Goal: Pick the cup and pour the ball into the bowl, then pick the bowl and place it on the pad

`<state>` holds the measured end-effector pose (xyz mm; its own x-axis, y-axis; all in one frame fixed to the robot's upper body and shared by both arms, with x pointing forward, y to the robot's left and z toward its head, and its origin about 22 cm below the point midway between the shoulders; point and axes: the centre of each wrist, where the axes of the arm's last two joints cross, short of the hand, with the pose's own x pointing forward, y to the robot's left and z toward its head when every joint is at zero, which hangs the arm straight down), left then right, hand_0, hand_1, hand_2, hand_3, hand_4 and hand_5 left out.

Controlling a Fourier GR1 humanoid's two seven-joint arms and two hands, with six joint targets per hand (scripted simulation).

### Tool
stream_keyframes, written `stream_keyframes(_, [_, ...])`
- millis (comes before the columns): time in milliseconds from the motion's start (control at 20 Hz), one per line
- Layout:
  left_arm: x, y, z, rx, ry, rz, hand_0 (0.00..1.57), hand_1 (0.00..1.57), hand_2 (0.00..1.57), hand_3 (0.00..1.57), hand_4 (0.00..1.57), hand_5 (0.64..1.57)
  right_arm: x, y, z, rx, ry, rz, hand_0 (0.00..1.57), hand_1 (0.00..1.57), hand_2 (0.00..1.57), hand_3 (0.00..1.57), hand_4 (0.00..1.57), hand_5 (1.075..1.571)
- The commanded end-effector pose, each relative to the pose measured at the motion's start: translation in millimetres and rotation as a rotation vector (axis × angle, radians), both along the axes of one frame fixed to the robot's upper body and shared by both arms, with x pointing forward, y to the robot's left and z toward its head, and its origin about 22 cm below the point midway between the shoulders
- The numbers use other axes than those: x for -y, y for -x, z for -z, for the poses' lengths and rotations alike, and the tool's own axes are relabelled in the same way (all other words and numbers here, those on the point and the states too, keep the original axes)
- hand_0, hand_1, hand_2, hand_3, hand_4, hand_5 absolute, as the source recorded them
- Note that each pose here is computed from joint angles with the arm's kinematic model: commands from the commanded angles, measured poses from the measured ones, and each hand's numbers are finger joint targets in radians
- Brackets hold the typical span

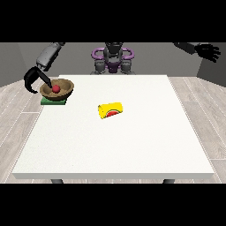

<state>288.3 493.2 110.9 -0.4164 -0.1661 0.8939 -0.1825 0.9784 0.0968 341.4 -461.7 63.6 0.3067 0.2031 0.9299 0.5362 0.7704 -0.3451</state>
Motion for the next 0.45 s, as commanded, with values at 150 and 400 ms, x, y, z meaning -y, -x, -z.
stream_keyframes(150, [92.3, -35.9, 0.2, -0.076, 0.004, 0.138, 0.0, 0.0, 0.0, 0.0, 0.9, 1.559, 8.2, 3.3, 4.4, -0.076, -0.005, -0.005, 0.0, 0.0, 0.0, 0.0, 0.0, 1.359])
stream_keyframes(400, [92.8, -17.0, 68.3, -0.314, 0.038, 0.085, 0.0, 0.0, 0.0, 0.0, 0.9, 1.559, -45.0, -35.3, -18.4, -0.063, -0.063, -0.219, 0.0, 0.0, 0.0, 0.0, 0.48, 1.434])
